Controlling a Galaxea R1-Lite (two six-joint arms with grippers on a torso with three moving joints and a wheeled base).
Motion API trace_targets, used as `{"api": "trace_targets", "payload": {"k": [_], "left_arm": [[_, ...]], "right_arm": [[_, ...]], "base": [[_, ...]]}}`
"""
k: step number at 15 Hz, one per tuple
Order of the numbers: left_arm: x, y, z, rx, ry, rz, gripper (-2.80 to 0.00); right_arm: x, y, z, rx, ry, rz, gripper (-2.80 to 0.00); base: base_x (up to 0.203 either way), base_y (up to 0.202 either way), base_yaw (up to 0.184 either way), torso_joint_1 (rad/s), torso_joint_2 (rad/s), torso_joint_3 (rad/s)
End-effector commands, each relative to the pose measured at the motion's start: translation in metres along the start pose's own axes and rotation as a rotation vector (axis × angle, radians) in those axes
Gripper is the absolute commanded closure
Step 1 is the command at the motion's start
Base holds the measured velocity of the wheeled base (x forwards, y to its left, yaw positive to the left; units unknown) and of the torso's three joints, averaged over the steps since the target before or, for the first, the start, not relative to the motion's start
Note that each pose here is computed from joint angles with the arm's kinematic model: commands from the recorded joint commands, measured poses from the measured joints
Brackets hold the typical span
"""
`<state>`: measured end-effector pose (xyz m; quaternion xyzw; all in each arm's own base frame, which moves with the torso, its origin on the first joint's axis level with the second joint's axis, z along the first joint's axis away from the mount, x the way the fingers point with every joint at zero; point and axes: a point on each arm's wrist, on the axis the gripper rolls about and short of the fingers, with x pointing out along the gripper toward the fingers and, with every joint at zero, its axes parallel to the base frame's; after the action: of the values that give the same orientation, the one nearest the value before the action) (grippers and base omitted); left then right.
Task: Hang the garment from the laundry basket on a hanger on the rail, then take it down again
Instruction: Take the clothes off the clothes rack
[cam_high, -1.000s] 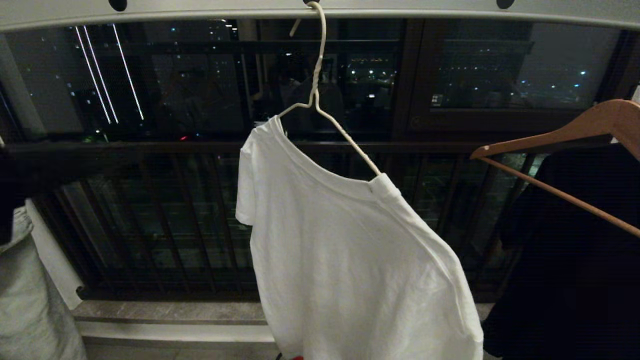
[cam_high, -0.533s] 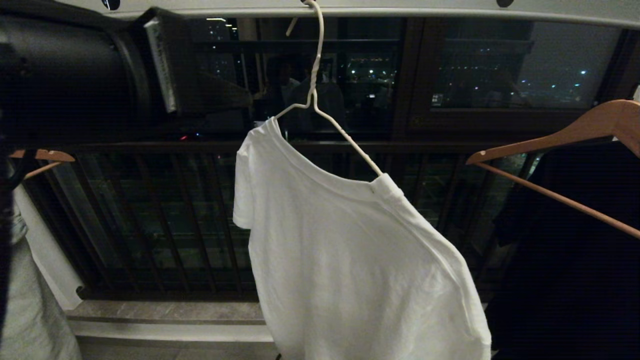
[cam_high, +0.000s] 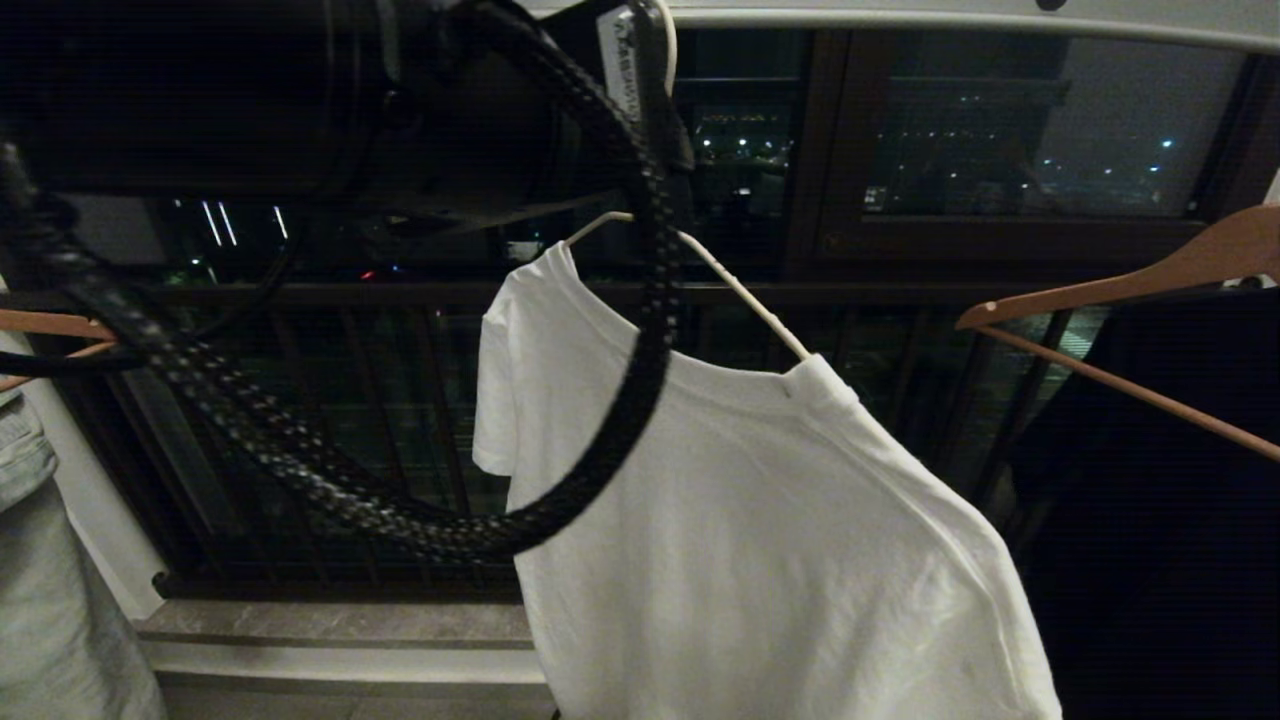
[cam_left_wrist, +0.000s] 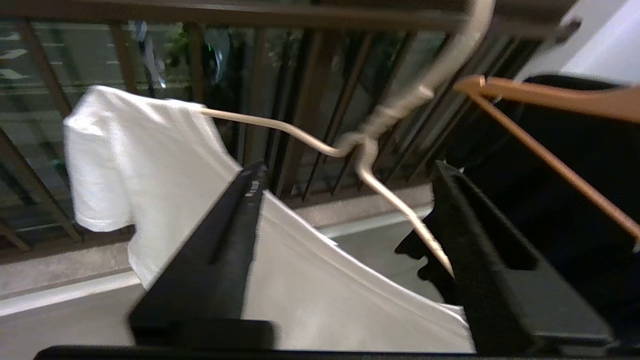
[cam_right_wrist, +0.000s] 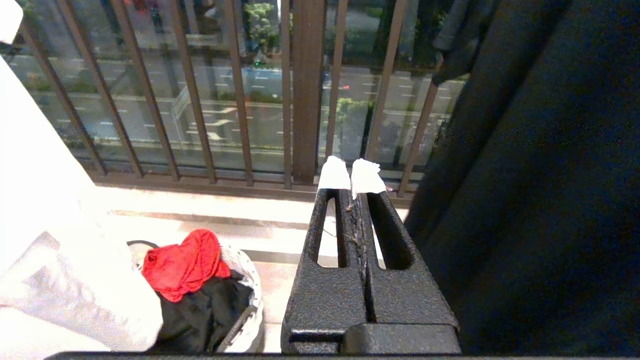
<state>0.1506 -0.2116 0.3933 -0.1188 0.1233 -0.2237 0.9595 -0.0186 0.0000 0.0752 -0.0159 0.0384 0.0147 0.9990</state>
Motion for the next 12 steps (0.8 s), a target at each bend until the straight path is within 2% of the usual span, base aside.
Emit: {"api": "trace_targets", "payload": {"k": [1, 4, 6, 8, 12], "left_arm": [[0.012, -0.023, -0.013, 0.033, 0.053, -0.027, -2.8], [0.025, -0.027, -0.026, 0.069, 0.087, 0.036, -2.8], [0.023, -0.022, -0.032, 0.078, 0.116, 0.091, -2.8], [0.014, -0.016, -0.029, 0.081, 0.109, 0.125, -2.8], [-0.004, -0.006, -0.022, 0.072, 0.094, 0.133, -2.8]], "right_arm": [[0.0, 0.0, 0.0, -0.001, 0.001, 0.001, 0.0], [0.0, 0.0, 0.0, -0.001, 0.001, 0.001, 0.0], [0.001, 0.0, 0.0, 0.0, 0.008, 0.0, 0.0], [0.001, 0.0, 0.0, 0.0, 0.007, 0.001, 0.0], [0.001, 0.0, 0.0, 0.0, 0.007, 0.001, 0.0]], "base": [[0.0, 0.0, 0.0, 0.0, 0.0, 0.0], [0.0, 0.0, 0.0, 0.0, 0.0, 0.0], [0.0, 0.0, 0.0, 0.0, 0.0, 0.0], [0.0, 0.0, 0.0, 0.0, 0.0, 0.0], [0.0, 0.0, 0.0, 0.0, 0.0, 0.0]]}}
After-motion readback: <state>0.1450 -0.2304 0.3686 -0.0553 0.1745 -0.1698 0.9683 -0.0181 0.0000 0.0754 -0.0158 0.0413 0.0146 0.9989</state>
